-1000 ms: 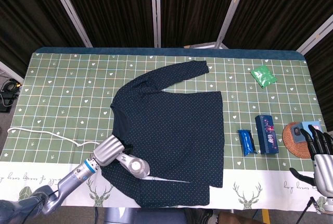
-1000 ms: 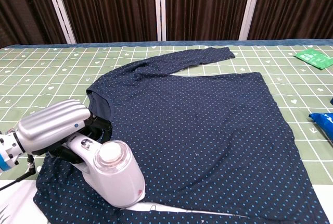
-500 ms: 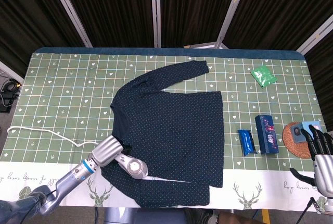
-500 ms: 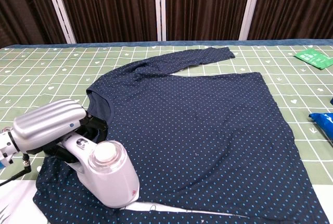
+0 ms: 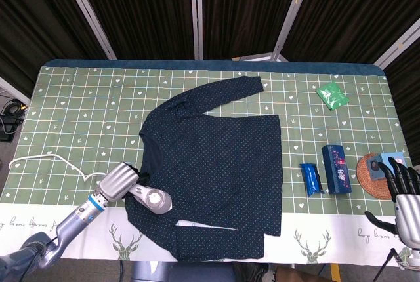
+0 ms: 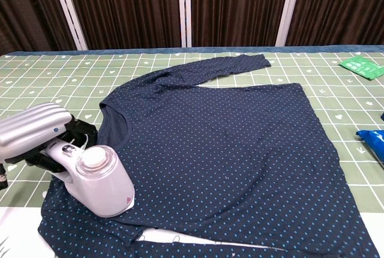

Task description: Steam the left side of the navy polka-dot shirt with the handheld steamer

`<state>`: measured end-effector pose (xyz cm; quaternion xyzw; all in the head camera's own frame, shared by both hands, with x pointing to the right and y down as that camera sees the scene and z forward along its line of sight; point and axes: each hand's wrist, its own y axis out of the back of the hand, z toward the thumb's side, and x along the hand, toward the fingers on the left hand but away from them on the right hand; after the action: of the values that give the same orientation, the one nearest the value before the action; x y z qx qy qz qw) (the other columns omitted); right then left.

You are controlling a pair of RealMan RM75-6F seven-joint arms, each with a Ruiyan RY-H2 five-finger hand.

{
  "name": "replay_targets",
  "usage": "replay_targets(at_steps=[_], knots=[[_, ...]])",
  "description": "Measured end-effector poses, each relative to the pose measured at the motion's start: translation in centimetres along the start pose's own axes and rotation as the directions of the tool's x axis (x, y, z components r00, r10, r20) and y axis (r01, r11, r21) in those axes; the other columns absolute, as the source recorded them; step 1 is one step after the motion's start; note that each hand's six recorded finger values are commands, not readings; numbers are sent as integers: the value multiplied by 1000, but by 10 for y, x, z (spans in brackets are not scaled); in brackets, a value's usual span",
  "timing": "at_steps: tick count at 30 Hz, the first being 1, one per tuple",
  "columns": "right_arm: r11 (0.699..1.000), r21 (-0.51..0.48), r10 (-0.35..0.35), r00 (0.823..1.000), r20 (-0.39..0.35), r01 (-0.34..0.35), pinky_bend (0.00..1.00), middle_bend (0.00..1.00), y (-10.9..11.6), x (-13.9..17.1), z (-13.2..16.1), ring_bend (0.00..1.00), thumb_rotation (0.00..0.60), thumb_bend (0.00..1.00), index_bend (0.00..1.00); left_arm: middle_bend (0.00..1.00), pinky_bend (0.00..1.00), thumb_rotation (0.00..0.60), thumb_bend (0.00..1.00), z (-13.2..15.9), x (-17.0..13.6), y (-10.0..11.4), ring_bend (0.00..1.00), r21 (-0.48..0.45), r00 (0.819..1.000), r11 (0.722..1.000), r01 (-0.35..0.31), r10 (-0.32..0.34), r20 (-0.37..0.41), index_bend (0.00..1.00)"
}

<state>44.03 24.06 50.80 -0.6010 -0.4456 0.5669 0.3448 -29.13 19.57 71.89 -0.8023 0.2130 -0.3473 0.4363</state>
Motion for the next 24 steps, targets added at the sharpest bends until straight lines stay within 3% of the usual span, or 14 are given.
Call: replay_targets(at_steps=[9,24], knots=[[1000,-1,0,1000,-1,0,0,0,0,0,0,0,600,0,0,878,1000,600,521,7,-4,-2,791,-11,999,1000,4,-3,33,969],[1000,-5,-5,1000,1,5,0,0,2,1,-1,0,600,0,0,878,1000,600,521,54,-6,-11,791,-62,986,998,26,-15,166,969]])
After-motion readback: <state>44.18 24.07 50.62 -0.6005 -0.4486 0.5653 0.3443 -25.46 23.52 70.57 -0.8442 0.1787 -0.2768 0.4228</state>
